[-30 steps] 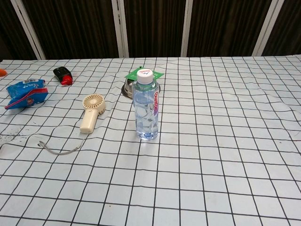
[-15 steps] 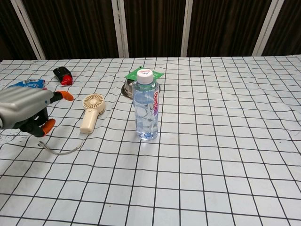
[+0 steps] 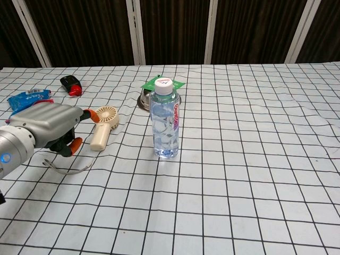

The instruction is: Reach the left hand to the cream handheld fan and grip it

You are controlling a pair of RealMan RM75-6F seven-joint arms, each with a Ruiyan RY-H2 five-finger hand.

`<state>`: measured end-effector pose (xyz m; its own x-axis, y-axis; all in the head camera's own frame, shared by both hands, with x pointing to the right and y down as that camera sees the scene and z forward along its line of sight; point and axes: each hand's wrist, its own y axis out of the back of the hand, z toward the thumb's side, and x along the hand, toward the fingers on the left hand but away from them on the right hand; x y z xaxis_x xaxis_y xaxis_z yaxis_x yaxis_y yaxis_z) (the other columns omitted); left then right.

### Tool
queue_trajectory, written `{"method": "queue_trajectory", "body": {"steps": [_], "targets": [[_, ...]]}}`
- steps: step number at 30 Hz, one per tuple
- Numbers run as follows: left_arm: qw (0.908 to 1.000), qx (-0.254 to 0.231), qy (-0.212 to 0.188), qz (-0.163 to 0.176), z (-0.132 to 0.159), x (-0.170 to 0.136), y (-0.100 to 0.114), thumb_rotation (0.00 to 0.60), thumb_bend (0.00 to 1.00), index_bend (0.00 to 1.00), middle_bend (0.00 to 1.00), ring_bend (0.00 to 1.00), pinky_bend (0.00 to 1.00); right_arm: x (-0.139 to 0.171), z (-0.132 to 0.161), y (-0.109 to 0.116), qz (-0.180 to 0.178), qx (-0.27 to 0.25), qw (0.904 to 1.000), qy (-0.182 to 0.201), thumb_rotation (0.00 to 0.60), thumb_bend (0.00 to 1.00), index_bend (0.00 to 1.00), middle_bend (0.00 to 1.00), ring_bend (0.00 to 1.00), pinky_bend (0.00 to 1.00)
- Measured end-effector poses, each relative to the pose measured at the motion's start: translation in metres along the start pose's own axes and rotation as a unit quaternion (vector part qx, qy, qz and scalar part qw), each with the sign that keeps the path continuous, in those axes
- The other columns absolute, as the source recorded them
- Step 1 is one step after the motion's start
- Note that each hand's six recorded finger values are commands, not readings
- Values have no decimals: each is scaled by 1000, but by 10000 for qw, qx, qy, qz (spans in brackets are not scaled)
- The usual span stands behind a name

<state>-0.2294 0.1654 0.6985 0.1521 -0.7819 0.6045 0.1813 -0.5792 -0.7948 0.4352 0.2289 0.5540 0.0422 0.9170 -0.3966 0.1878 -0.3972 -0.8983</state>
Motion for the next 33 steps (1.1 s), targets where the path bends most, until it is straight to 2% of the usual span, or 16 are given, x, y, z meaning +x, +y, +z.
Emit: {"method": "queue_trajectory", "body": {"steps": [33], "targets": [[9999, 61, 38, -78, 7, 10, -10, 600, 767, 200, 931, 846, 849, -1, 0, 0, 11, -3, 10000, -3, 600, 279, 108, 0, 0, 0]]}}
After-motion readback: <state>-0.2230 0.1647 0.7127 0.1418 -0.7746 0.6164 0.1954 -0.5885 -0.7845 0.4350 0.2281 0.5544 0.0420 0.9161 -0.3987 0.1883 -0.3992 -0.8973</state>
